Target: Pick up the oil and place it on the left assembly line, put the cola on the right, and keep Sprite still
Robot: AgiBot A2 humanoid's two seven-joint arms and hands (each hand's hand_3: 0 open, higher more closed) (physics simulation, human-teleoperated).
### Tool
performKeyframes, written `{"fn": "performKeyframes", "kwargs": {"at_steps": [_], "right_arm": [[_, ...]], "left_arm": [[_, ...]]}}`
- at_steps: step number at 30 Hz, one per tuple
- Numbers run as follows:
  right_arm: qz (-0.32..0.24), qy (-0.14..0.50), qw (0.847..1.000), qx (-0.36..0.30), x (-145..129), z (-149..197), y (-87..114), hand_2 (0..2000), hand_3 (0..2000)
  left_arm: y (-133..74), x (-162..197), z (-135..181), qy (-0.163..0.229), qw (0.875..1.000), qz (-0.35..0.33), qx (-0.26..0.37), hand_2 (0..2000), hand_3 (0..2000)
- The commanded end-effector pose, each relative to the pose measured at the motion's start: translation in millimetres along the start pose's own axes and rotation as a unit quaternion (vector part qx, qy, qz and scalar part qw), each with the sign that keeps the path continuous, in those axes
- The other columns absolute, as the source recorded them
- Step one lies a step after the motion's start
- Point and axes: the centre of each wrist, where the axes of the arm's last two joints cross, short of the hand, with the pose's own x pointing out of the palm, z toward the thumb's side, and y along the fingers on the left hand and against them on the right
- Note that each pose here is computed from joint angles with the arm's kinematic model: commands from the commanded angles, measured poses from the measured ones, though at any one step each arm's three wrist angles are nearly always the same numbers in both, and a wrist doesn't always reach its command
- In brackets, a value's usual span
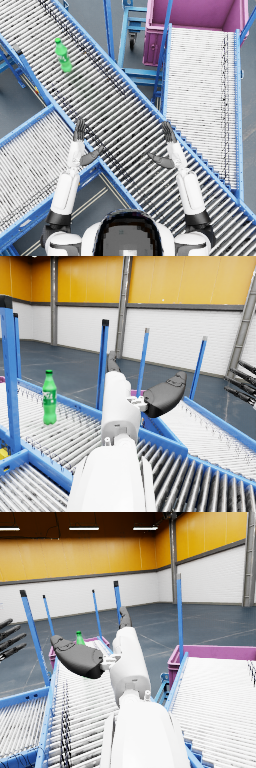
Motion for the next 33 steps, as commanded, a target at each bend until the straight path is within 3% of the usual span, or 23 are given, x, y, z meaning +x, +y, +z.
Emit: {"fn": "performKeyframes", "kwargs": {"at_steps": [1,33], "right_arm": [[0.0,0.0,1.0,0.0,0.0,0.0,0.0,0,0],[0.0,0.0,1.0,0.0,0.0,0.0,0.0,0,0]], "left_arm": [[0.0,0.0,0.0,0.0,1.0,0.0,0.0,0,0],[0.0,0.0,0.0,0.0,1.0,0.0,0.0,0,0]]}}
